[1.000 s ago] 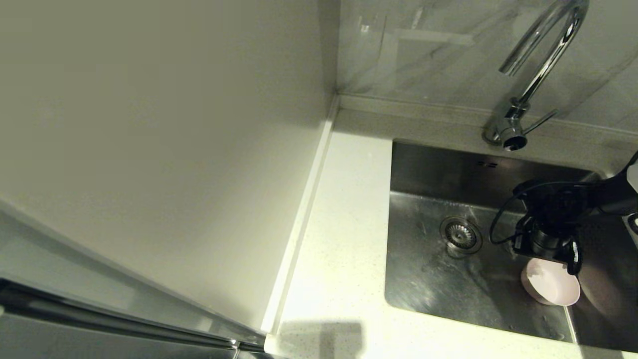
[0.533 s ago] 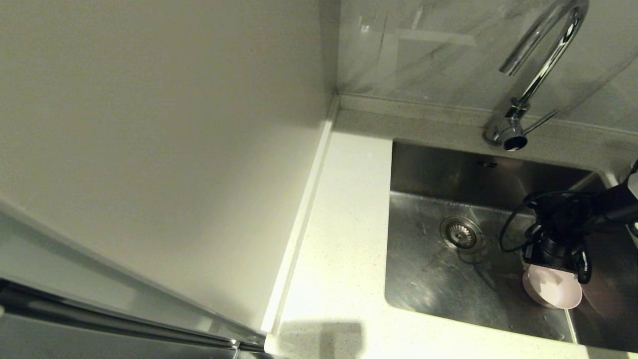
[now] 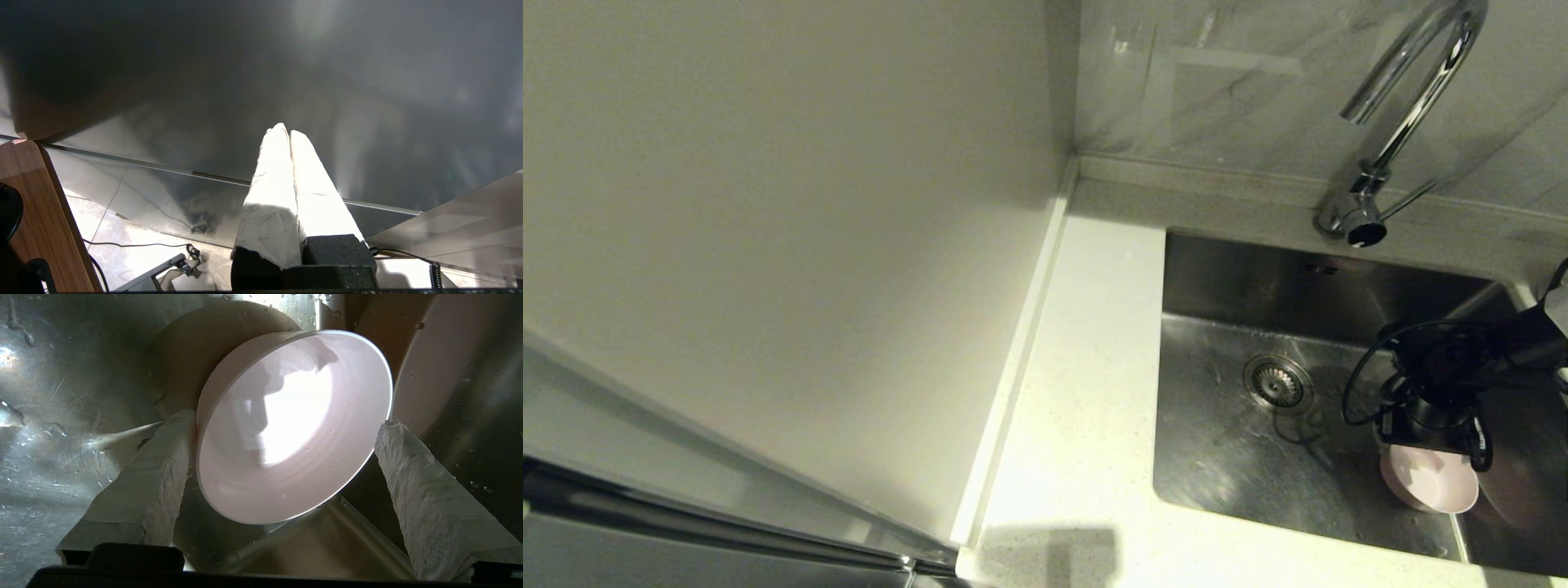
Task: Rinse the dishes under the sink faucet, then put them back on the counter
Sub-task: Put a bowl back to the table from the sink
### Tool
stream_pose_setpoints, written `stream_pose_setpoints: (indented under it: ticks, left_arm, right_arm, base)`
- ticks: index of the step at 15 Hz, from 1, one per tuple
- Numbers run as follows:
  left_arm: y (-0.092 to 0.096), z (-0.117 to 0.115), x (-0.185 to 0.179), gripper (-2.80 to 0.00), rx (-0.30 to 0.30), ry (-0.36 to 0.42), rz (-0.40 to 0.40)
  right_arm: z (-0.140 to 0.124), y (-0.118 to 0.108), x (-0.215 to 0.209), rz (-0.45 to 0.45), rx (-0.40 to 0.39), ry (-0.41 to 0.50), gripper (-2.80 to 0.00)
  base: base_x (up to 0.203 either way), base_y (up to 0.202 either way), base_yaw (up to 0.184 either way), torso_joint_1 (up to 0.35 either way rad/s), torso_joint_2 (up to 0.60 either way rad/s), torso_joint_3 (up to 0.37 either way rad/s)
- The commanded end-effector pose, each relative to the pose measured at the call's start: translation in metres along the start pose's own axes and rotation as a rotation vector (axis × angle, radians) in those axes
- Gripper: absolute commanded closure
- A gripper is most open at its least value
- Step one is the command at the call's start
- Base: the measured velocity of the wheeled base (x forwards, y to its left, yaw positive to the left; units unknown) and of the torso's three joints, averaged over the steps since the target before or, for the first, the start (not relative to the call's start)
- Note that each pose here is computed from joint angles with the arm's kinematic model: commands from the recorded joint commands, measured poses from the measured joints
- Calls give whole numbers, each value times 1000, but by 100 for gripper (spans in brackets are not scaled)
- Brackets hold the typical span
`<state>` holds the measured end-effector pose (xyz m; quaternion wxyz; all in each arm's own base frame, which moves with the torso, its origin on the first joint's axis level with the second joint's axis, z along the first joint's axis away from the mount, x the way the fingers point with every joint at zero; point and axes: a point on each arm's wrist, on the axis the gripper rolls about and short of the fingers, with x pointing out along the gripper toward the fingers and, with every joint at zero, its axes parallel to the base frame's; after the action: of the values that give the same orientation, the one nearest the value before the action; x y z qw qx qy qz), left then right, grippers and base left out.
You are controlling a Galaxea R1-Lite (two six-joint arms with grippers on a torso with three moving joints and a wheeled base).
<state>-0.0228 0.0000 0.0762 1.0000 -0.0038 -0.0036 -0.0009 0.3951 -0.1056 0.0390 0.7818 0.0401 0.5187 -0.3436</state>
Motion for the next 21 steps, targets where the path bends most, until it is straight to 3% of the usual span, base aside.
stream_pose_setpoints:
  ticks: [1, 6, 11, 12, 21]
  left_arm:
    - [0, -1, 0, 0, 0, 3, 0]
    - [0, -1, 0, 0, 0, 3, 0]
    - [0, -1, 0, 0, 0, 3, 0]
    - [0, -1, 0, 0, 0, 3, 0]
    - [0, -1, 0, 0, 0, 3, 0]
  right_arm:
    - [-1, 0, 1, 1, -2, 5, -280]
    - [-9, 3, 10, 29, -136, 46, -280]
    - [-9, 4, 13, 32, -151, 51, -280]
    - [-10, 4, 13, 32, -158, 53, 0]
    - [-6, -1, -1, 39, -148, 24, 0]
  base:
    - [0, 0, 0, 0, 0, 0]
    - [0, 0, 0, 0, 0, 0]
    - [0, 0, 0, 0, 0, 0]
    - [0, 0, 0, 0, 0, 0]
    - [0, 0, 0, 0, 0, 0]
